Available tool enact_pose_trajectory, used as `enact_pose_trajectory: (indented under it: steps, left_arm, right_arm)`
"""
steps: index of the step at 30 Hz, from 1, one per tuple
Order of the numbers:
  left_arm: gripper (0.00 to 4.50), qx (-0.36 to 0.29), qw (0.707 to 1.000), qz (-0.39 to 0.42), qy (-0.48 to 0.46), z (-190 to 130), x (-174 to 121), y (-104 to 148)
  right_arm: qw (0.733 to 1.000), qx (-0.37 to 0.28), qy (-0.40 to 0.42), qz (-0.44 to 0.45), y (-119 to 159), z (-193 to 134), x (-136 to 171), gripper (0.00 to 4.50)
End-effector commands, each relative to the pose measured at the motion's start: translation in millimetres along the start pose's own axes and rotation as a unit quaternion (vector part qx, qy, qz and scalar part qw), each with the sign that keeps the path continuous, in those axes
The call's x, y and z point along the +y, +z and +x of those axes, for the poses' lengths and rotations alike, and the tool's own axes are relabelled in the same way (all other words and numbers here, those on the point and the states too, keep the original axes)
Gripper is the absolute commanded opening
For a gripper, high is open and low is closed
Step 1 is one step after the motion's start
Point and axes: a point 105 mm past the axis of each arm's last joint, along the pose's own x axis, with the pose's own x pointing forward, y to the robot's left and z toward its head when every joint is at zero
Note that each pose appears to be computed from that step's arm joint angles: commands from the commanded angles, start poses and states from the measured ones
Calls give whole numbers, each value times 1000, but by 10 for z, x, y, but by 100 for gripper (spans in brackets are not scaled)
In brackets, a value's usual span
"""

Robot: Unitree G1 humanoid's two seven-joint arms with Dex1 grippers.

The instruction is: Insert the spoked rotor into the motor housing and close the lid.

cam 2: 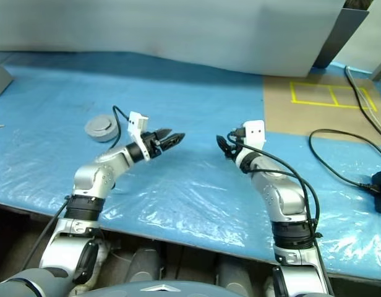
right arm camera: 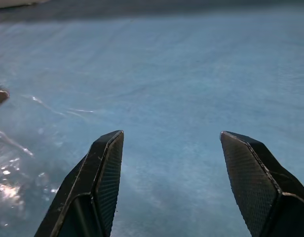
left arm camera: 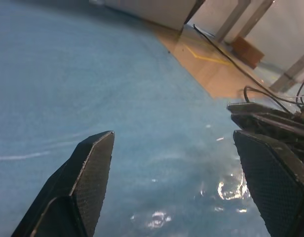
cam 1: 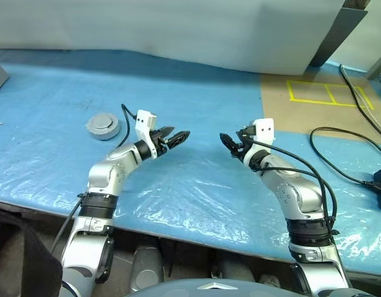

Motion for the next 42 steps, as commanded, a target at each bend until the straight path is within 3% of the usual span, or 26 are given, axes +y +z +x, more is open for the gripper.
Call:
enact_pose_trajectory:
  steps: [1,7,23,38,42]
  left_arm:
    - [402,-22,999,28,24,54,27,133]
    - [402,-41,996,56,55,114,42,204]
    - [402,-69,997,30,15,141,-45,197]
    - [402,-82,996,33,30,133,8,210]
    - [402,-99,994,0,42,139,60,278]
  right_arm:
    - [997,-50,-52,-14,200,-14,-62,324]
    - [997,-59,-38,-26,217,63,14,324]
    - [998,-57,-14,-6,184,173,111,324]
    - [997,-67,1,-33,252,210,178,324]
    - [996,-79,0,-36,300,229,187,324]
